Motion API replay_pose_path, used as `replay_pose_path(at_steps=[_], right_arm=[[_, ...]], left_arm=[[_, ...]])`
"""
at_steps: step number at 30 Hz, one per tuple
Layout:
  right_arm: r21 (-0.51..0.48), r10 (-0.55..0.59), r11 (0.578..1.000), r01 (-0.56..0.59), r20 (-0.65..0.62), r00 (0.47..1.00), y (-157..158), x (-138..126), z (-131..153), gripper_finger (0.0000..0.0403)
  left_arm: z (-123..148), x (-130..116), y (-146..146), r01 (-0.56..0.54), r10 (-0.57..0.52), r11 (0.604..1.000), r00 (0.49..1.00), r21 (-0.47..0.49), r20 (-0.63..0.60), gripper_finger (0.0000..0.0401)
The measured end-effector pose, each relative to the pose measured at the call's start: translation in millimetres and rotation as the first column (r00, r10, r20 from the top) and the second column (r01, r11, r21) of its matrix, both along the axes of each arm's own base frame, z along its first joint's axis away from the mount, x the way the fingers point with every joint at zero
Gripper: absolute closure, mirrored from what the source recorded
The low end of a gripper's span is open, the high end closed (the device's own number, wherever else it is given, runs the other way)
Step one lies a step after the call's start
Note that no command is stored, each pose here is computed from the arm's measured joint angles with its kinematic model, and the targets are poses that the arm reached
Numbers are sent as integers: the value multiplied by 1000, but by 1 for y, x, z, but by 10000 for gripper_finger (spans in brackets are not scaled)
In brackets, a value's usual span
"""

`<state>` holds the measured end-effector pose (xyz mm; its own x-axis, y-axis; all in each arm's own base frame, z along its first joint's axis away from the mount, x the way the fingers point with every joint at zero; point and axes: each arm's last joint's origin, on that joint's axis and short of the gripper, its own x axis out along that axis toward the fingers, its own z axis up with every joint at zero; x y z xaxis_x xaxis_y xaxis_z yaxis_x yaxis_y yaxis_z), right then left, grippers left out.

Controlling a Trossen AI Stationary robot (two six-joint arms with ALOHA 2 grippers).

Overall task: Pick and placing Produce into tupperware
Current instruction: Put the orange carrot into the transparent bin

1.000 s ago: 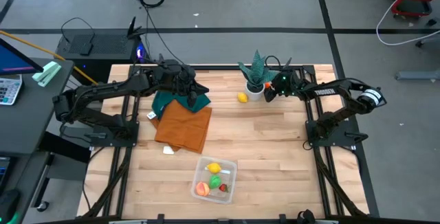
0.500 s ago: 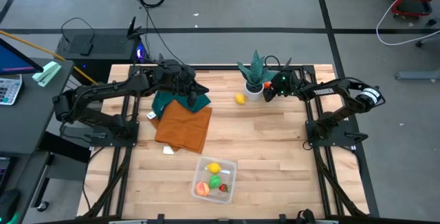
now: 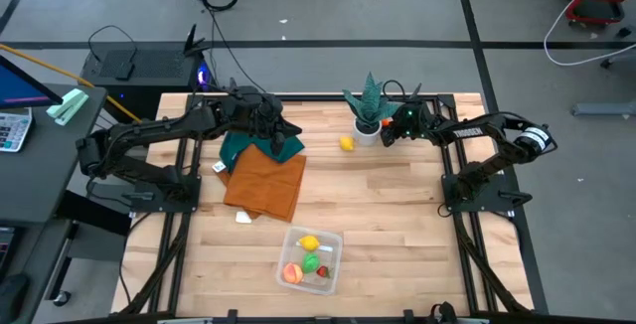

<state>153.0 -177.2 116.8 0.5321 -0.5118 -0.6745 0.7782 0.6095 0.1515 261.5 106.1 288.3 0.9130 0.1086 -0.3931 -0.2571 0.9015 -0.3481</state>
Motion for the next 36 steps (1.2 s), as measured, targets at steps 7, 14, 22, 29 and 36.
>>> replay_pose_path(at_steps=[7, 14, 22, 29, 36], right_arm=[[1, -1, 1000, 1, 1, 1000, 0, 0, 0, 341], [14, -47, 999, 46, 22, 999, -1, 0, 1, 345], [20, -82, 997, 81, 47, 996, -2, 0, 2, 399], [12, -106, 994, 106, 57, 993, -3, 0, 3, 402], [22, -120, 993, 119, 69, 990, -3, 0, 4, 402]], left_arm=[[0, 0, 0, 0, 0, 1000, 1000, 0, 0, 383], [0, 0, 0, 0, 0, 1000, 1000, 0, 0, 379], [0, 0, 0, 0, 0, 1000, 1000, 0, 0, 391], [0, 0, 0, 0, 0, 1000, 1000, 0, 0, 379], [0, 0, 0, 0, 0, 1000, 1000, -2, -5, 385]])
